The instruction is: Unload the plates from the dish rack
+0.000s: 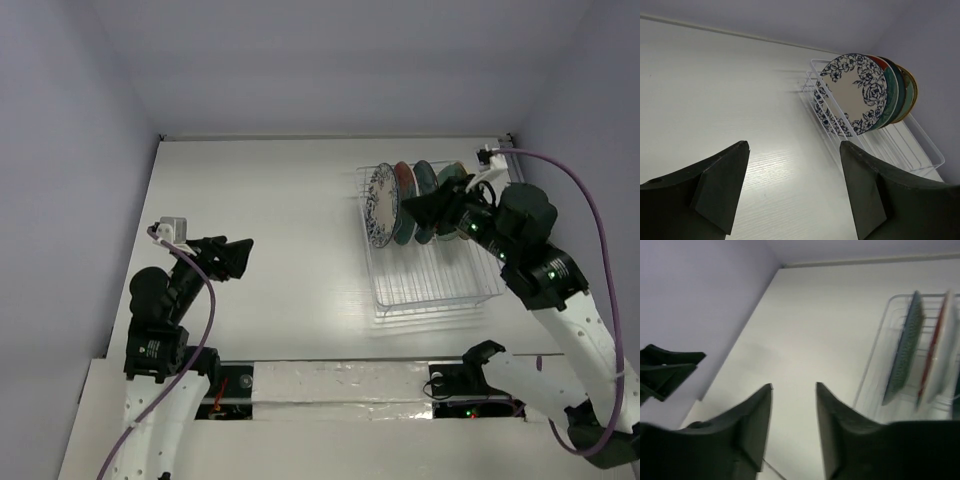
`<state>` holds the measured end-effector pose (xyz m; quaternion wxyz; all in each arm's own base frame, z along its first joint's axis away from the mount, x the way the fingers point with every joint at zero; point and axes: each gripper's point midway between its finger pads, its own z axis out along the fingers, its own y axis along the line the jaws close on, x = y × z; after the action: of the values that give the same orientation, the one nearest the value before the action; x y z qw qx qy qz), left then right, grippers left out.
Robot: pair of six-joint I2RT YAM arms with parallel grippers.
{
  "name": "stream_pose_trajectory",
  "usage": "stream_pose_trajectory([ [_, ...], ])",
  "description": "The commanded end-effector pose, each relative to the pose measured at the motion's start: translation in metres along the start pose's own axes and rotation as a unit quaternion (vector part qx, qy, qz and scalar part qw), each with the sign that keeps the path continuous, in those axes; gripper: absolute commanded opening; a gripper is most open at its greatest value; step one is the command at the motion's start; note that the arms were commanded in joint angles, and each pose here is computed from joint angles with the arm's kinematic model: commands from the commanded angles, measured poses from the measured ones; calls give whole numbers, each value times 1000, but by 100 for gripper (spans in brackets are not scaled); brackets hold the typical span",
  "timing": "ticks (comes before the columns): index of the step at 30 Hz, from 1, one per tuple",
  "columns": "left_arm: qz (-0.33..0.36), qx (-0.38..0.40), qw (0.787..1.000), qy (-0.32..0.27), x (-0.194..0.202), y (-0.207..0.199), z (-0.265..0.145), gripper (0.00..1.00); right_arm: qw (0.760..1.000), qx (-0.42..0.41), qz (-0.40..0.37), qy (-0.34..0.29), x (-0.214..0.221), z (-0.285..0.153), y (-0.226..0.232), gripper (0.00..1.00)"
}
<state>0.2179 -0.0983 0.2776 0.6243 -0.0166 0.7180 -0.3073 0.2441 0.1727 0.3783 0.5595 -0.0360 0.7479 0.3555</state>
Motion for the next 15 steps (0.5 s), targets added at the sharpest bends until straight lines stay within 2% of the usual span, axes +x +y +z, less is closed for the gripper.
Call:
stream_pose_trajectory([
  [1, 16, 26, 999, -41, -21, -15, -6, 70, 1000, 25, -14, -10, -13, 10, 7, 53],
  [3, 11, 28, 999, -42, -19, -15, -6, 68, 998, 52, -21, -5, -17, 23, 4, 58],
  [5, 8, 29, 999, -39, -18, -15, -5, 65, 997, 64, -34, 11, -13, 29, 6, 53],
  [8, 2, 29, 999, -33, -15, -13, -2, 55, 993, 107, -52, 8, -22, 39, 0, 18],
  [9, 1, 29, 999, -32, -14, -13, -1, 45, 992, 114, -57, 10, -22, 41, 0, 0],
  [11, -1, 25, 999, -31, -13, -11, 0, 32, 988, 138, -65, 21, -21, 49, -6, 0],
  [12, -1, 21, 999, -32, -14, -10, 0, 19, 986, 152, -71, 22, -19, 52, -9, 0],
  [15, -6, 6, 999, -34, -14, -5, 0, 0, 977, 194, -83, 33, -12, 61, -27, 0],
])
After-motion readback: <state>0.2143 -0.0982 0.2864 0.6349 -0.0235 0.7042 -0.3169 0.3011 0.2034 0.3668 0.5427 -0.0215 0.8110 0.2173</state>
